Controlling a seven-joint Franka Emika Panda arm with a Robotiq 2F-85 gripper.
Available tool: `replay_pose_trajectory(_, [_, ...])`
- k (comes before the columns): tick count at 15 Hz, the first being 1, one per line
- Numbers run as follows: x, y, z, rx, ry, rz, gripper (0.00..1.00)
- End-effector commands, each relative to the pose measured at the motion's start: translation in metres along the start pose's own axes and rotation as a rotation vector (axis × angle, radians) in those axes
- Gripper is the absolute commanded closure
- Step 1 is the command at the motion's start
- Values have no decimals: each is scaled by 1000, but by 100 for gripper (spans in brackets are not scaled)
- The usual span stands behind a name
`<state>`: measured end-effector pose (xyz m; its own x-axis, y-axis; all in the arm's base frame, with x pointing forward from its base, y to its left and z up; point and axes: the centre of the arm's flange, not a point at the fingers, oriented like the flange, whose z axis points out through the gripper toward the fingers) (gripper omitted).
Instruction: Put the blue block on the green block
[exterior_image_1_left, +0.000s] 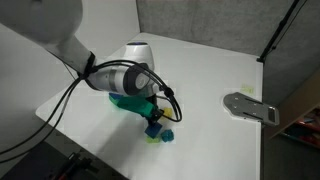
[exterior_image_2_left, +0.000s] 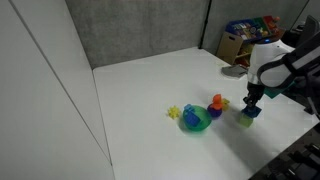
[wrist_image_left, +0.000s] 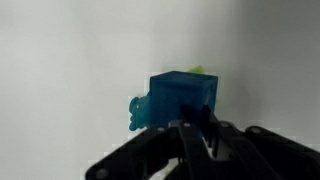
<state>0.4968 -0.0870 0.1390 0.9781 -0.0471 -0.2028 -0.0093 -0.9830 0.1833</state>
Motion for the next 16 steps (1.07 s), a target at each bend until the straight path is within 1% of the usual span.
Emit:
replay_pose_trajectory(1, [-3, -3, 1, -36, 28, 5, 94])
replay_pose_trajectory(12, [-10, -9, 6, -50, 14, -12, 94])
replay_pose_trajectory(13, [-10, -9, 6, -50, 13, -14, 87])
replay_pose_trajectory(14, [-11, -9, 6, -54, 13, -15, 60])
replay_pose_trajectory(15, [-11, -9, 6, -54, 13, -16, 60])
replay_pose_trajectory(16, [-11, -9, 6, -53, 14, -17, 53])
